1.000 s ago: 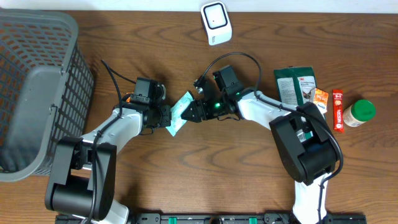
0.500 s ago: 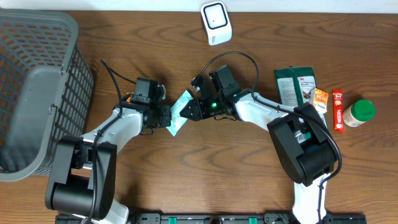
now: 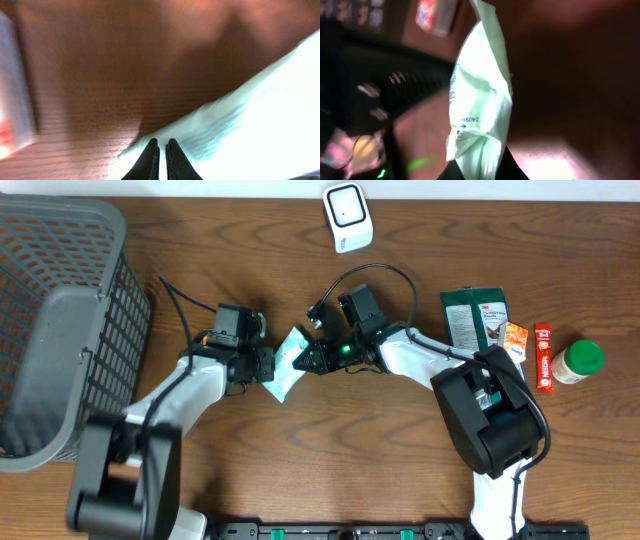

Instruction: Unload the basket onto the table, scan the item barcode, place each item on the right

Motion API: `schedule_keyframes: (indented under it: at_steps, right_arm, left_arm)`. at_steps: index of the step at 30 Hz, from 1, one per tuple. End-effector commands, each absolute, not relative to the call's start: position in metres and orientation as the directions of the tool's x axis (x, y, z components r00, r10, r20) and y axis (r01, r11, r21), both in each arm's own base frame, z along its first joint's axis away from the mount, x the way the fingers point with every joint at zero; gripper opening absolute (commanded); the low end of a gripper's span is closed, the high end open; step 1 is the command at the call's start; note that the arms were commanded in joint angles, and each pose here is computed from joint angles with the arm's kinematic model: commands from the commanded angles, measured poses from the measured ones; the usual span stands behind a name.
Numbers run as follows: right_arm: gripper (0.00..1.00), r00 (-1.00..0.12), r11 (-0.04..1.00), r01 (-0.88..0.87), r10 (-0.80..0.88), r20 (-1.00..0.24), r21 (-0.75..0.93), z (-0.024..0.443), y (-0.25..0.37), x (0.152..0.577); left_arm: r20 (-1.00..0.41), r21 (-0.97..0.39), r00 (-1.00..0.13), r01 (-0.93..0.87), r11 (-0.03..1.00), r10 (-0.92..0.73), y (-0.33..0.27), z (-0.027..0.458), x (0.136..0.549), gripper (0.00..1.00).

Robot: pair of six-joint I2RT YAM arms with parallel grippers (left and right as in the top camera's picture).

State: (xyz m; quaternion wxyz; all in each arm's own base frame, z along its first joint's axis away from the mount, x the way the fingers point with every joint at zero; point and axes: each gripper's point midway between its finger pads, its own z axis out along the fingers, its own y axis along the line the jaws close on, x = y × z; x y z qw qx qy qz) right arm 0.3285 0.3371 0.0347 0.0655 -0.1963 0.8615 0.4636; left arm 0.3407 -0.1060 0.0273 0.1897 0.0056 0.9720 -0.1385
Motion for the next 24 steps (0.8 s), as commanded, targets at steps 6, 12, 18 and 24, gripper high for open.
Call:
schedule_keyframes:
  at_steps: [6, 12, 18, 24]
  right_arm:
    - [0.01, -0.912, 0.363, -0.362, -0.33, -0.245, 0.859, 0.075, 0.295, 0.307]
    - [0.01, -0.919, 0.439, -0.363, -0.314, -0.238, 0.822, 0.134, 0.242, 0.283]
    - [0.01, -0.905, 0.467, -0.416, -0.297, -0.305, 0.78, 0.182, 0.211, 0.26]
    - [0.01, -0.893, 0.293, -0.432, -0.272, -0.359, 0.853, 0.23, 0.222, 0.239]
  left_arm:
    - [-0.675, -0.282, -0.72, 0.053, 0.958, -0.159, -0.09, 0.164, 0.346, 0.09]
    - [-0.649, -0.291, -0.723, -0.054, 0.955, -0.238, -0.057, 0.177, 0.319, 0.09]
    - [-0.529, -0.258, -0.76, -0.281, 0.924, -0.378, 0.003, 0.149, 0.299, 0.09]
    - [-0.454, -0.213, -0.755, -0.424, 0.88, -0.474, 0.042, 0.125, 0.29, 0.17]
